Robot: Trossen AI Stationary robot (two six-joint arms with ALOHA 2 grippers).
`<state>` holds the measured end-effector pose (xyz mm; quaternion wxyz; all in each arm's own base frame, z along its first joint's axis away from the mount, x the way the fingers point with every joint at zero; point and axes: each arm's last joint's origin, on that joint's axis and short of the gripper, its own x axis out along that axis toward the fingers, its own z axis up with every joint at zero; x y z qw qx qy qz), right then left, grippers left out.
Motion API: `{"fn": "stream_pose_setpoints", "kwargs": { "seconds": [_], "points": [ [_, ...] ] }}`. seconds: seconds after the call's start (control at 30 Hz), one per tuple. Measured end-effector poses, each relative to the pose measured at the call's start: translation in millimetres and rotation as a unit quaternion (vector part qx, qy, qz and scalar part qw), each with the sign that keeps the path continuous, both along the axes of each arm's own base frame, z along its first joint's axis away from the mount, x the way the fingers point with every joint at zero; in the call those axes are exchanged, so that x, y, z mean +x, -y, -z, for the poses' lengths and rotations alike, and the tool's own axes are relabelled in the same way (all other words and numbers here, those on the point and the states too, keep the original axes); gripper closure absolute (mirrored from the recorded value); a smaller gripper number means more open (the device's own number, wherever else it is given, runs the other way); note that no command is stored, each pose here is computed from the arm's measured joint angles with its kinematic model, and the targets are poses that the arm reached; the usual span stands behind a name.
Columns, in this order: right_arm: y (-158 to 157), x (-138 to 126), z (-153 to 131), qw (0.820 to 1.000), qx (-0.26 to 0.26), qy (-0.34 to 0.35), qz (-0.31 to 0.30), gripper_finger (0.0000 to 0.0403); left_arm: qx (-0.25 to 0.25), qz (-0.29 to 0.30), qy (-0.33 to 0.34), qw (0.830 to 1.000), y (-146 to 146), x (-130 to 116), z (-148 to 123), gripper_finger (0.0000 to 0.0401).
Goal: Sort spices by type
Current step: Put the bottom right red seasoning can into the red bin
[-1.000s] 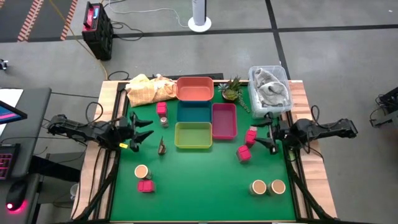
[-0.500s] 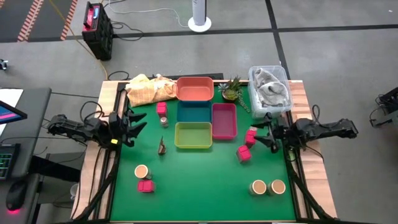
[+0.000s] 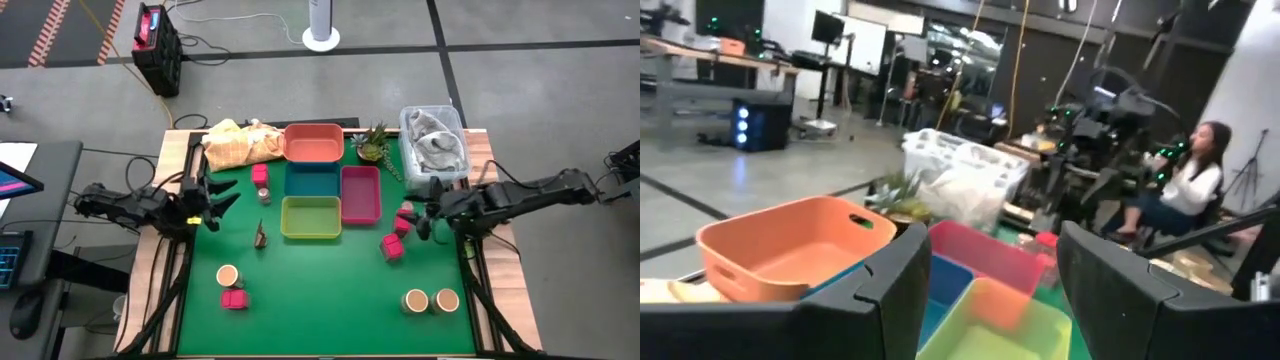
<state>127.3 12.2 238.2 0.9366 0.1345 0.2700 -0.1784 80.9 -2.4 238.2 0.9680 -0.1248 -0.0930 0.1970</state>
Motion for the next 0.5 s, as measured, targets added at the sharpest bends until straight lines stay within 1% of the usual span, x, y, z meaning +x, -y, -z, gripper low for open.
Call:
{"fn": "stream_pose_setpoints", "kwargs": {
  "seconds": [0.13,0.23,0.37,0.43,0.5],
  "points": [
    [-3.5,18.7,-12.4,0.995,0.014,-0.09,0.032,0.0088,0.005,-0.003,-0.003,1.0,-1.0,-3.3,-7.7,0.0195],
    [-6.1,30.0,-18.3,0.983,-0.001,-0.181,0.04,0.0088,0.017,-0.006,-0.006,1.0,-1.3,-4.5,-10.6,0.0195],
    [-9.6,45.7,-25.5,0.968,-0.008,-0.25,0.032,0.0088,0.023,-0.007,-0.007,1.0,-1.7,-5.8,-13.6,0.0195],
    [-10.1,53.4,-26.3,0.961,0.008,-0.275,0.034,0.0088,0.023,-0.006,-0.008,1.0,-1.6,-6.0,-13.9,0.0195],
    [-8.8,61.2,-27.8,0.956,0.049,-0.281,0.064,0.0088,0.021,-0.003,-0.008,1.0,-1.5,-5.9,-13.6,0.0195]
  ]
}}
